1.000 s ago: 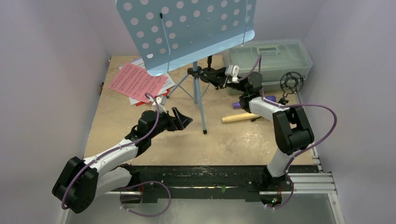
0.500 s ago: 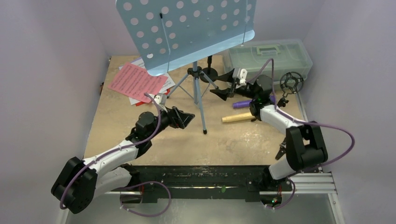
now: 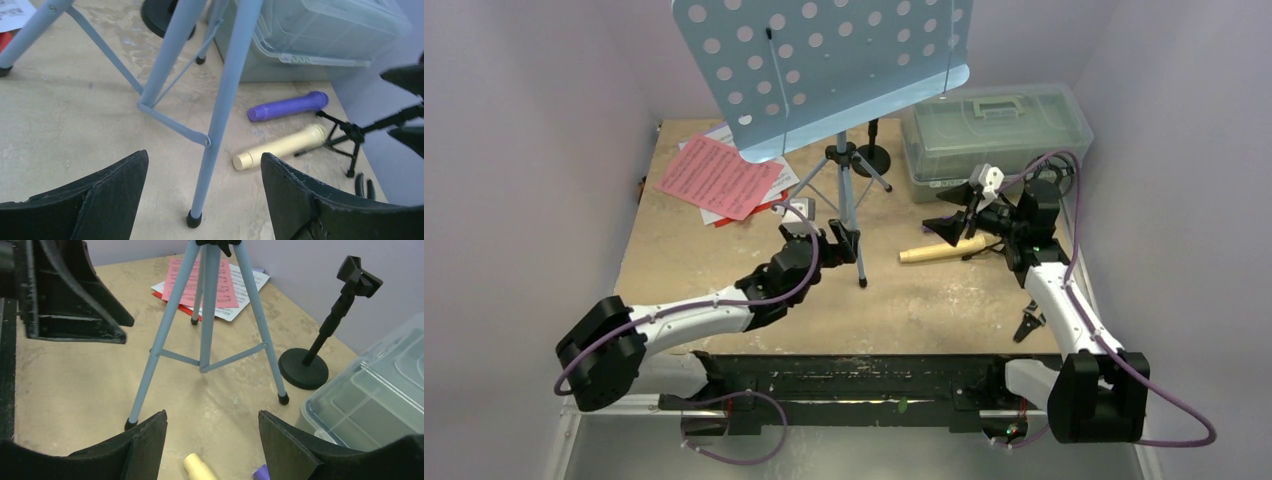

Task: Pack up the instrument practice props
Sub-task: Close the music stand at the center of the board.

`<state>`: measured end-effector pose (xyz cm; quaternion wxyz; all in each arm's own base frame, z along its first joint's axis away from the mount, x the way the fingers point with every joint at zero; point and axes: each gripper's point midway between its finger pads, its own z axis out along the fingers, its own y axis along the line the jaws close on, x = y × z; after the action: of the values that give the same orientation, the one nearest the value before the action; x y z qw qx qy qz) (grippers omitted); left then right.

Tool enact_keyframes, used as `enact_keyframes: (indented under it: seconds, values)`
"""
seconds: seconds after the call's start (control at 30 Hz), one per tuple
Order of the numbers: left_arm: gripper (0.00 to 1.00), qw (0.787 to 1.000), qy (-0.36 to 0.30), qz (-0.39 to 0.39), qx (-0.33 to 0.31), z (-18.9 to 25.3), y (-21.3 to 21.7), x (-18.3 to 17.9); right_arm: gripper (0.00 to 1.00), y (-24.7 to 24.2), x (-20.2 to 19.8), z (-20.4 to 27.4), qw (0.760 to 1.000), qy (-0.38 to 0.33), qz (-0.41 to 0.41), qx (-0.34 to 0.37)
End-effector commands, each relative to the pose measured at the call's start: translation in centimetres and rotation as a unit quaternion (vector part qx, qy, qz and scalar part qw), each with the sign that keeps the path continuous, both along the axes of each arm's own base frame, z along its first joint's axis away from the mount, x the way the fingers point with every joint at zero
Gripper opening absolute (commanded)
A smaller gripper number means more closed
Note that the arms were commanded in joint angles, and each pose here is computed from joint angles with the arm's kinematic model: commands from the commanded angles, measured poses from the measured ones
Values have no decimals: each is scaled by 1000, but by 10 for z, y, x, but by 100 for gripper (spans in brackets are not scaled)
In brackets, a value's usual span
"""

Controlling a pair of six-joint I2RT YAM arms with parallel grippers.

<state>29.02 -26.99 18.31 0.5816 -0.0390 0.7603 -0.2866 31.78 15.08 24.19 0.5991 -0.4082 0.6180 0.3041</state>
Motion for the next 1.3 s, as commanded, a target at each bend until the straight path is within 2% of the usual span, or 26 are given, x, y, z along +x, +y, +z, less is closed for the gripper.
enact_keyframes:
  seconds: [0.0,0.1,0.3,0.5,0.7,0.77,0.83,0.9,1.07,1.13,1.27]
  values:
    - [81,985,23,166,33,2,26,22,71,-1,-15,4,1000,7,11,13]
    - [77,983,21,175,51,4,18,27,71,-5,-12,2,1000,7,3,13]
    - [60,977,16,192,88,8,4,44,71,-13,-9,-2,1000,8,-11,12]
    - [54,970,22,202,134,2,-11,59,71,-15,-9,-3,1000,5,-12,10]
    - [51,968,5,201,148,6,-13,64,71,-16,-9,-4,1000,4,-11,9]
    - [42,964,-4,205,168,7,-12,68,71,-16,-9,-5,1000,5,-10,9]
    - [17,959,-5,211,189,7,-9,73,71,-16,-10,-5,1000,4,-9,9]
    - [1,956,0,211,201,5,-7,78,71,-15,-10,-5,1000,4,-7,9]
    - [0,959,-19,181,217,15,-7,77,71,-15,-12,-5,1000,3,-4,9]
    - [0,970,-52,149,187,38,-11,72,71,-15,-12,-6,1000,4,-3,9]
    - [0,975,-103,103,167,68,-8,58,71,-14,-13,-7,1000,2,1,8]
